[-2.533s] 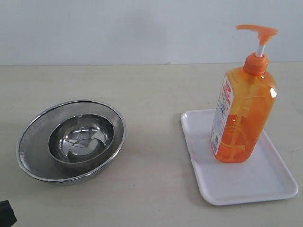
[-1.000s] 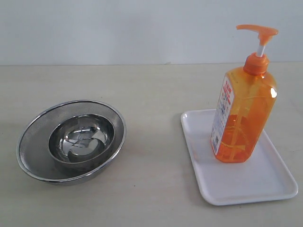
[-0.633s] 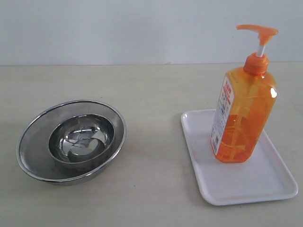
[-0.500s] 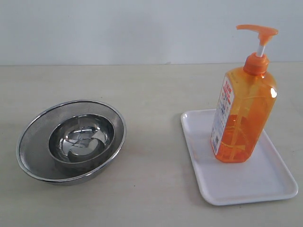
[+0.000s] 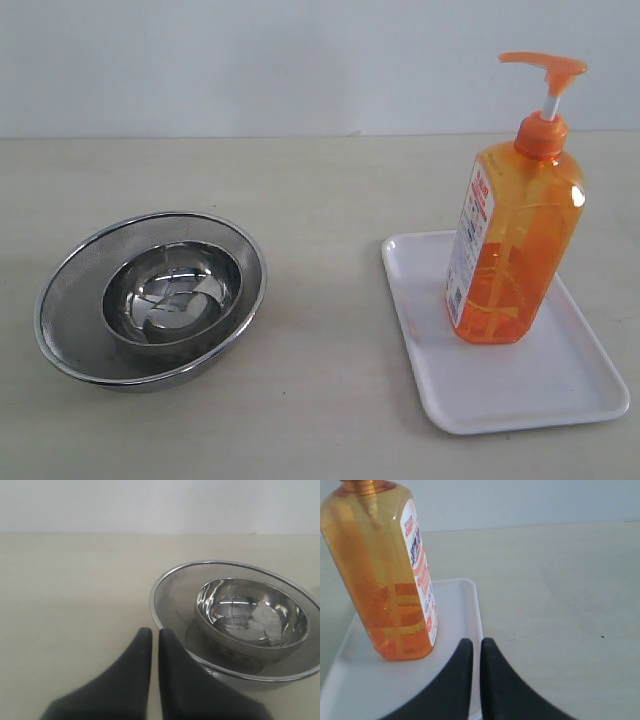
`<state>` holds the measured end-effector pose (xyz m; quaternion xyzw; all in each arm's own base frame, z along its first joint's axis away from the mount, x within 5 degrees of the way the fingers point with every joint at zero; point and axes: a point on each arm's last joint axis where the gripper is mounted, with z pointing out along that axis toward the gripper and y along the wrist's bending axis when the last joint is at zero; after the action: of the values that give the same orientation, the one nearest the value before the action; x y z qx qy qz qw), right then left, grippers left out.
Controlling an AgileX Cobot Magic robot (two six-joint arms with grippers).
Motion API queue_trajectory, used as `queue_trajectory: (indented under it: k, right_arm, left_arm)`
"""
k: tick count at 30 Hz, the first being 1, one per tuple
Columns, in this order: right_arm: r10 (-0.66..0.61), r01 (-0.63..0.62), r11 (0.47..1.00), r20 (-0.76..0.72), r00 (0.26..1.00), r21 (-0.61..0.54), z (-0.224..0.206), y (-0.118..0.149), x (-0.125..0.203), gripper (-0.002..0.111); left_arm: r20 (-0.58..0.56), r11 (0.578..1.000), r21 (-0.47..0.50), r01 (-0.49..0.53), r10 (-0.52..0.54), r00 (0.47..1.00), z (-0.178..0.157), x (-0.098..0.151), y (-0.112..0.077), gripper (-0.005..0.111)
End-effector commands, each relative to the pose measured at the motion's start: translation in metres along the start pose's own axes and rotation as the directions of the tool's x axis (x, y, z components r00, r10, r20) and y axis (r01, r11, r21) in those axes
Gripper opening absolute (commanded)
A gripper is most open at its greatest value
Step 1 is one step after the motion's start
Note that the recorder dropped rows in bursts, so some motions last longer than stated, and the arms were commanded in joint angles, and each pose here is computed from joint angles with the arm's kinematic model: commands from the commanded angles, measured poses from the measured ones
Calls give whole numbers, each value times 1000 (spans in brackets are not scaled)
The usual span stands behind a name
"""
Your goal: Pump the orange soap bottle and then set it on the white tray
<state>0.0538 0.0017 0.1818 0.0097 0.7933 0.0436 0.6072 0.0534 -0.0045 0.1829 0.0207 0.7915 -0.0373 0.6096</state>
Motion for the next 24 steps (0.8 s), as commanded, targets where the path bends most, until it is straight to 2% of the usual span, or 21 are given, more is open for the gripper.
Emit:
queue_trajectory:
  k: [1,24]
  right_arm:
    - [-10,10,1000,16,1000,2,0,0,-1,3]
    - [-10,10,1000,7,1000,4,0,0,0,3]
  left_arm:
    - [-1,1000,-5,5,-5,1000,0,1,0,5]
    - [1,1000,-5,5,-5,1000,0,1,0,5]
